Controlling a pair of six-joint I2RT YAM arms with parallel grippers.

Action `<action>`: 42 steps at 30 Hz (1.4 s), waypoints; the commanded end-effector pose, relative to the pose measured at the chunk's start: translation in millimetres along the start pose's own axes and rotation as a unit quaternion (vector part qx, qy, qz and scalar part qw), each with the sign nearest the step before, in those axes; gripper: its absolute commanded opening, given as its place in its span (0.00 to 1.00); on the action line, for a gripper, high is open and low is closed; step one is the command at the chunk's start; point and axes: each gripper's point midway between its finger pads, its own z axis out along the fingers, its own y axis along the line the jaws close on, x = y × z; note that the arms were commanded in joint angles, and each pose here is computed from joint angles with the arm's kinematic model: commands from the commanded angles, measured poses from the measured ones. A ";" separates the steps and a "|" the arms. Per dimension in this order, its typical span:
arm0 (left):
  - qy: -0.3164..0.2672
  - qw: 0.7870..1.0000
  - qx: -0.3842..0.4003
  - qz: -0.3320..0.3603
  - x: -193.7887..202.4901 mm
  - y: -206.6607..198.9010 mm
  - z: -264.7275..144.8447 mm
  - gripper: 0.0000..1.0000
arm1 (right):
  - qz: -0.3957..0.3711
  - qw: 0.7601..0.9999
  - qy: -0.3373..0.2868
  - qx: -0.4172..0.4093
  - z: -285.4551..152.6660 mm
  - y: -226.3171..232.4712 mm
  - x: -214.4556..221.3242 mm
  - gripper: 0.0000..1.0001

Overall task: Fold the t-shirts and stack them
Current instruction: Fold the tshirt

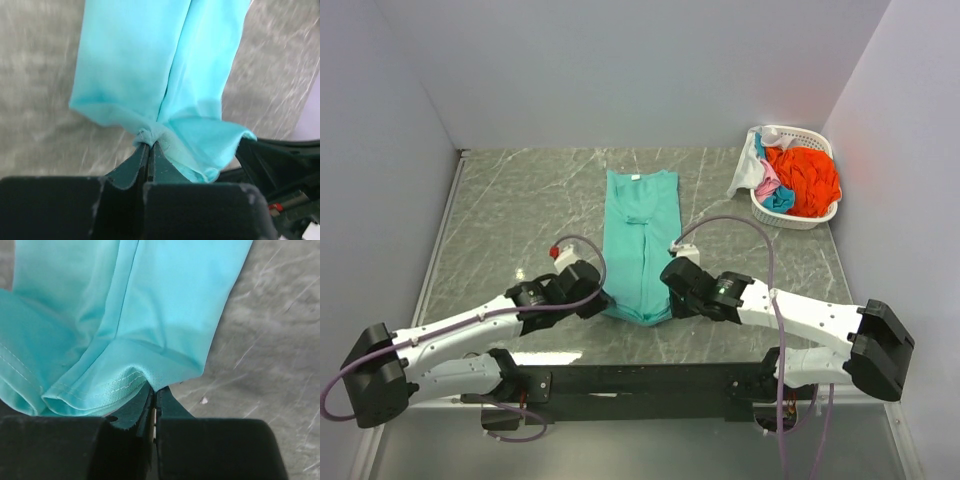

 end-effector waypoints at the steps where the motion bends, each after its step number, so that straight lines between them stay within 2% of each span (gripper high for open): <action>1: -0.039 0.998 0.045 0.017 -31.9 -33.0 -0.4 0.01 | 0.012 0.999 -0.045 -0.024 -5.4 10.2 -41.5 0.00; 8: -0.064 0.996 0.042 0.042 -75.1 -46.1 8.4 0.01 | 0.022 0.997 -0.064 -0.035 -3.1 13.0 -70.5 0.00; 23: -0.085 0.993 0.042 0.065 -132.7 -64.3 32.1 0.01 | 0.040 0.997 -0.070 -0.009 10.7 -3.9 -123.8 0.00; 32: -0.076 0.993 0.040 0.079 -162.6 -68.6 54.0 0.01 | 0.050 0.996 -0.068 0.004 20.5 -13.5 -151.7 0.00; 42: -0.039 0.995 0.030 0.084 -168.0 -62.7 85.3 0.01 | 0.053 0.997 -0.055 0.025 40.5 -29.0 -166.0 0.00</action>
